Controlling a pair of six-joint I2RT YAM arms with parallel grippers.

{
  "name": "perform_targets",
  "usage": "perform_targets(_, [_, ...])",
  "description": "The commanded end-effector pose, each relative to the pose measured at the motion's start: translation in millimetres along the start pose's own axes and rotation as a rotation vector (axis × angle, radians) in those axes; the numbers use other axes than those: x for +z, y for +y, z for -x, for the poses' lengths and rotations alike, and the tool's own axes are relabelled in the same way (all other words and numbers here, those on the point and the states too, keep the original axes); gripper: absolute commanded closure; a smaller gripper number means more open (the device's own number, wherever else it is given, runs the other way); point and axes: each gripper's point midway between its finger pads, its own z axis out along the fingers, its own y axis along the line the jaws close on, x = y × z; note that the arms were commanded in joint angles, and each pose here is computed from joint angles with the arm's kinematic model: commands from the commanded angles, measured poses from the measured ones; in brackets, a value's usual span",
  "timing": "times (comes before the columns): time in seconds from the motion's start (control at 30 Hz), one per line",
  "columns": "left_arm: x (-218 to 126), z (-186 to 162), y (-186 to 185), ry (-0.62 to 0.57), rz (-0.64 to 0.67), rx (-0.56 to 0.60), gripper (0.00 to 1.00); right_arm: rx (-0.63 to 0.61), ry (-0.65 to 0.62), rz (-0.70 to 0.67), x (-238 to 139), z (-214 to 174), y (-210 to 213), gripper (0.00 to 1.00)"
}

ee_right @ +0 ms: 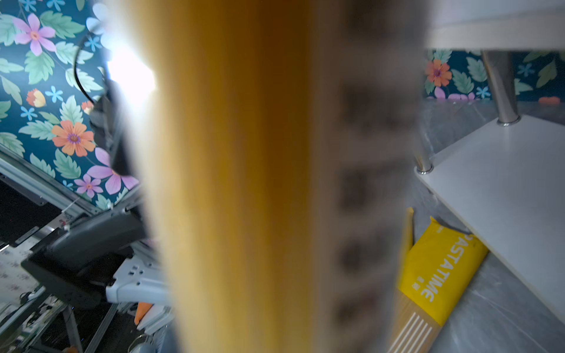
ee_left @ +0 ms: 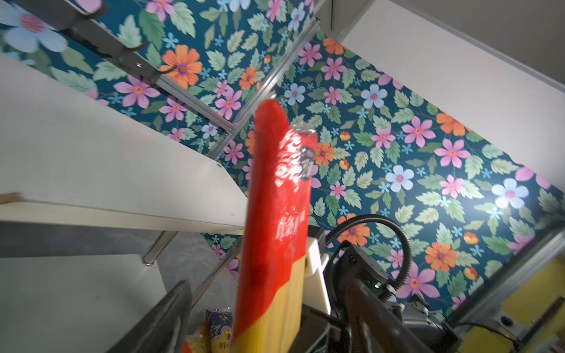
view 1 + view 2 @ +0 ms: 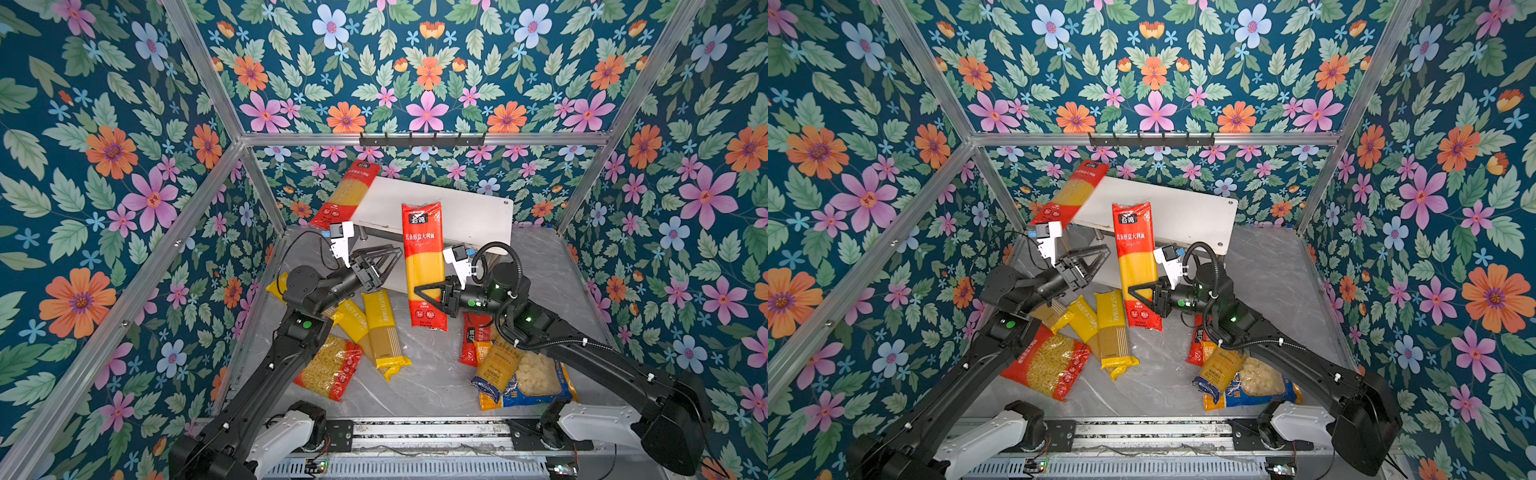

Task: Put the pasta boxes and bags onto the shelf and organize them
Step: 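Lift the spaghetti bag upright with both grippers toward the shelf, then carry the bag onto the shelf top with left gripper while right releases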

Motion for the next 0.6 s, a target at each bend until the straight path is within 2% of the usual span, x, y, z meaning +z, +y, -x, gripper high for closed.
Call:
perform_targets(0.0, [-20.8,5.5,22.7,-0.143,0.095,-0.088,0.14,-0.053,-0.199,0.002,-1.4,59.7,17.3,0.85])
perform_targets(0.1, [-36.6,-4.9,30.4,-0.209,0.088,-0.161,0.1,-0.028,-0.288,-0.044,1.1,88.7,13.9,0.84])
perform_targets(0.3, [-32.6,-36.8,15.3,-0.215,0.044,-0.211,0.07,0.005,-0.405,-0.132,8.0,129.5,2.0,0.83])
perform_targets(0.4, [-23.0,-53.2,14.3,-0.202,0.018,-0.262,0.07,0.038,-0.444,-0.122,13.4,141.6,0.7,0.83])
perform_targets(0.57, [-5.4,-57.8,8.5,-0.218,-0.056,-0.316,0.09,0.134,-0.495,-0.068,21.9,149.4,-2.0,0.84])
